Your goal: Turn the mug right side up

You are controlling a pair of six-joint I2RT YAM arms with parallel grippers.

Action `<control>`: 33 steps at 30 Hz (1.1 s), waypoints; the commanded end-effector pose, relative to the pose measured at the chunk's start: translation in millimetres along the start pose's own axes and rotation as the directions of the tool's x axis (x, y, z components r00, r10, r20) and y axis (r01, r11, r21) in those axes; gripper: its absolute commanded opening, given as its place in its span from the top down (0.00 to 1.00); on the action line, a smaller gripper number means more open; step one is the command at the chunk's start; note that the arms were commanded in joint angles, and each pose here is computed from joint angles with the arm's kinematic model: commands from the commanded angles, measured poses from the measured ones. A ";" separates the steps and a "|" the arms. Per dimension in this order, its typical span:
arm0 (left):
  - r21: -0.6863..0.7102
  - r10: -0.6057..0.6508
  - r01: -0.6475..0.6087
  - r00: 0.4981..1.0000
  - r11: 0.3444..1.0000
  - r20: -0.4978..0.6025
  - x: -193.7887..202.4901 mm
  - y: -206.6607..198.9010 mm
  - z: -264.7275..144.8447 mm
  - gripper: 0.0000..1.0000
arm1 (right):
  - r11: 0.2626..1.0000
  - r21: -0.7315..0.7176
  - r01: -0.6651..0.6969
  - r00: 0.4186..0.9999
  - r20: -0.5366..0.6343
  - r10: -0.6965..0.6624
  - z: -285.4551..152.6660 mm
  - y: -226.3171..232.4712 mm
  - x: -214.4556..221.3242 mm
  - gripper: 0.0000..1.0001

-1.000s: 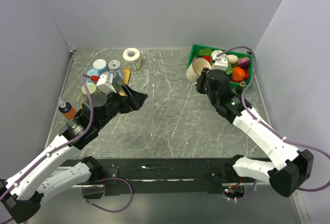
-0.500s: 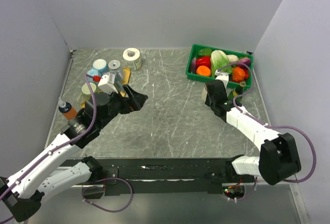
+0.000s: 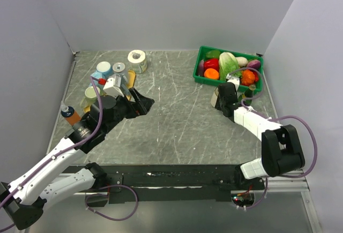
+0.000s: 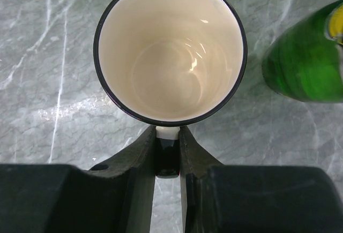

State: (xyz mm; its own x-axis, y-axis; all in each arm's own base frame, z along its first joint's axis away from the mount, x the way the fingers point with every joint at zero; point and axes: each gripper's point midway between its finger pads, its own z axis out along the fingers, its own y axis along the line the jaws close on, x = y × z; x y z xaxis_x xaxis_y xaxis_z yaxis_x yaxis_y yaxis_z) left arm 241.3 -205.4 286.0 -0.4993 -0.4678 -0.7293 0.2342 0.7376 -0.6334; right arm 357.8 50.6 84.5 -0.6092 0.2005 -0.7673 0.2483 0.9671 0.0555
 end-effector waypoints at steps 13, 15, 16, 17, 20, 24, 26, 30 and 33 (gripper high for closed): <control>0.015 0.005 -0.005 1.000 1.000 0.000 0.8 -2.5 -0.7 0.04 | 0.987 0.112 -0.117 0.992 -0.029 0.121 9.6 -5.4 -21.0 0.84; 0.010 0.004 -0.004 1.000 1.000 -0.002 1.4 -1.5 0.5 0.04 | 0.986 0.116 -0.116 0.992 -0.026 0.120 6.1 -7.7 -19.9 0.71; 0.007 0.004 -0.004 1.000 1.000 -0.004 1.9 -1.0 1.3 0.04 | 0.986 0.116 -0.117 0.992 -0.022 0.121 4.9 -8.9 -20.6 0.59; 0.008 0.005 -0.005 1.000 1.000 -0.006 2.6 -1.2 2.0 0.04 | 0.986 0.118 -0.117 0.993 -0.022 0.120 4.5 -10.4 -17.7 0.53; 0.002 0.006 -0.006 1.000 1.000 -0.009 3.7 -0.1 3.5 0.04 | 0.986 0.118 -0.122 0.992 -0.020 0.125 1.5 -12.0 -16.3 0.36; -0.010 0.009 -0.009 1.000 1.000 -0.016 5.8 2.6 5.2 0.04 | 0.985 0.117 -0.125 0.991 -0.024 0.129 -3.2 -13.5 -15.1 0.27; -0.018 0.008 -0.008 1.000 1.000 -0.013 5.2 3.8 5.6 0.04 | 0.985 0.112 -0.129 0.991 -0.025 0.133 -5.8 -13.6 -14.8 0.26; -0.092 0.004 -0.005 1.000 0.996 -0.012 6.5 16.6 10.6 0.04 | 0.986 0.082 -0.144 0.989 -0.017 0.146 -20.9 -12.8 -20.0 0.19; -0.157 0.005 -0.009 1.000 0.988 -0.022 9.9 28.9 13.3 0.04 | 0.988 0.021 -0.155 0.988 -0.011 0.155 -37.2 -7.5 -23.9 0.11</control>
State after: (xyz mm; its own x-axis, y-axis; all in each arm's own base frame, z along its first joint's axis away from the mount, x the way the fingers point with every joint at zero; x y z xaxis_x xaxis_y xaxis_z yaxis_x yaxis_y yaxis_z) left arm 247.9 -203.6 263.9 -0.5237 -0.4470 -0.7252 0.1747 0.7769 -0.6050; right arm 351.2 41.3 98.0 -0.6169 0.3210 -0.7186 0.3770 0.9220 0.0883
